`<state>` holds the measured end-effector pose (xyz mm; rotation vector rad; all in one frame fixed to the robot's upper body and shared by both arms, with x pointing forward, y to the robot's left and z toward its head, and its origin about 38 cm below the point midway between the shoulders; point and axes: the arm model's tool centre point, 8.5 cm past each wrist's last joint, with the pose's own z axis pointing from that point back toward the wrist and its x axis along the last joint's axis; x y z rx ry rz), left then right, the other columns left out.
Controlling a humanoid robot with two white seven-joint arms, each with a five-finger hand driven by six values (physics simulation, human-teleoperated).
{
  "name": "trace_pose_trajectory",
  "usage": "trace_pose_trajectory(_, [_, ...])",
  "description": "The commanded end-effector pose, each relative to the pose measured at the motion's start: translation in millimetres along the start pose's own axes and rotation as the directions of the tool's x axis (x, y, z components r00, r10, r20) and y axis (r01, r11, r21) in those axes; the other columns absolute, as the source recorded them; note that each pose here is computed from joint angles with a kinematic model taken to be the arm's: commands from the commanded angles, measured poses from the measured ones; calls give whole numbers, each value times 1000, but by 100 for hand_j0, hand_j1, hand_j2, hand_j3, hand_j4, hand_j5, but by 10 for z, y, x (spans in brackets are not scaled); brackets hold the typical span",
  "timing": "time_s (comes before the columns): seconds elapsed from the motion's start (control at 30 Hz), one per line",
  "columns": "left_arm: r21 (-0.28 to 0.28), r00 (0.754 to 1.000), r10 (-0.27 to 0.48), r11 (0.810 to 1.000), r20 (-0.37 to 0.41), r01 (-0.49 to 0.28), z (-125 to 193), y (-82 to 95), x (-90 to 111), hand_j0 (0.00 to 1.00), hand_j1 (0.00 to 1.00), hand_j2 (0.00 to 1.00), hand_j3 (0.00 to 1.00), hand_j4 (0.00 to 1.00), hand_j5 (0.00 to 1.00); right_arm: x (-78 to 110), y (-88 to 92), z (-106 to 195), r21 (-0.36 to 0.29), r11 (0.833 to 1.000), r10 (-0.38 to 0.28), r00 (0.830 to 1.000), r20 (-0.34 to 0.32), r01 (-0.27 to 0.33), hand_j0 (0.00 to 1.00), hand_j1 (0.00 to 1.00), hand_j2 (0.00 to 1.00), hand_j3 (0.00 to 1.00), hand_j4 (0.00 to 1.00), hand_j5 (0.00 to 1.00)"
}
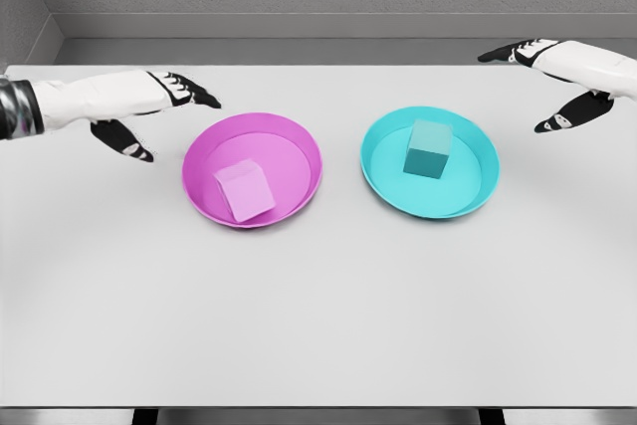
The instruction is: Place the blocks in the corresponding plates according to their colors
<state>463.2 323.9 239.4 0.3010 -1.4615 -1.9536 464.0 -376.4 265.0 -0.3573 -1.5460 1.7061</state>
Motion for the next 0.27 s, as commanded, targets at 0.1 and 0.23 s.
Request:
trace_pose_trajectory(0.1, [-6, 994, 50, 999, -101, -51, 366, -112, -257, 100, 100, 100, 100, 100, 100, -3, -1, 8, -4, 1000, -7, 1000, -1, 7, 100, 100, 100, 100, 100, 100])
trace_pose_trajectory(0.23, [-5, 993, 52, 999, -105, -53, 371, -113, -272, 100, 100, 100, 100, 100, 100, -7, 20, 9, -1, 1000, -10, 1000, -1, 10, 100, 100, 100, 100, 100, 100])
